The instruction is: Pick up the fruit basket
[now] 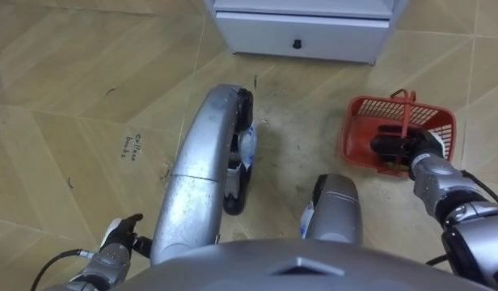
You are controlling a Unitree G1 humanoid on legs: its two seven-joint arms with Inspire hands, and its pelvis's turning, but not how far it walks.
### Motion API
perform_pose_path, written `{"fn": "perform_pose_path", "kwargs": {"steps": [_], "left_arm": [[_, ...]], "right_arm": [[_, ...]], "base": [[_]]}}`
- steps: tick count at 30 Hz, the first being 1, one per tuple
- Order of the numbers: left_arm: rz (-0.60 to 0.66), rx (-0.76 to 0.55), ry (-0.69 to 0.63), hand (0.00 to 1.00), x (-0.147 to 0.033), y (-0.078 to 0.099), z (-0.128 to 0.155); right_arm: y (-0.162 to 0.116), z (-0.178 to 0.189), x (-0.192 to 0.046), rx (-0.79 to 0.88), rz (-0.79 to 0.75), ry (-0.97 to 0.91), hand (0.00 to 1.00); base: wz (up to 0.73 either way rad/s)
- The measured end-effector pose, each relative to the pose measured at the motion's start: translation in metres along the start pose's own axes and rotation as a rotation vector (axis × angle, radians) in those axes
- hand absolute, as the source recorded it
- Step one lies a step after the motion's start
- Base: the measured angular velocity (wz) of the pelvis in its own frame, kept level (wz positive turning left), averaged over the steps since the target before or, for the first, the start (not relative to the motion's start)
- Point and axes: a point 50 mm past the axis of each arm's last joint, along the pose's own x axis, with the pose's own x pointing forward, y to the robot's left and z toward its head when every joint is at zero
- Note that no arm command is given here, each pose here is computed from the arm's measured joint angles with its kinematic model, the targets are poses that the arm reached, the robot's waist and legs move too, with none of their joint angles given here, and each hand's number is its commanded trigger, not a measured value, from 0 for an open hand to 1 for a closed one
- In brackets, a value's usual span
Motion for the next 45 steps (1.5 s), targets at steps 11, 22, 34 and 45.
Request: {"fn": "perform_pose_path", "kwargs": {"steps": [11,22,34,45], "left_arm": [[0.001,-0.02,0.003,0.0,0.0,0.0,0.0],[0.0,-0.02,0.003,0.0,0.0,0.0,0.0],[0.009,-0.026,-0.045,0.0,0.004,0.003,0.021],[0.062,-0.118,-0.12,0.0,0.007,0.022,0.055]], "right_arm": [[0.0,-0.001,0.0,0.0,0.0,0.003,1.0],[0.0,-0.004,0.0,0.044,0.01,0.022,1.0],[0.02,-0.002,-0.002,-0.027,0.066,-0.007,1.0],[0.041,0.047,-0.009,0.013,0.157,-0.207,1.0]], "base": [[0.0],[0.0],[-0.02],[-0.03]]}}
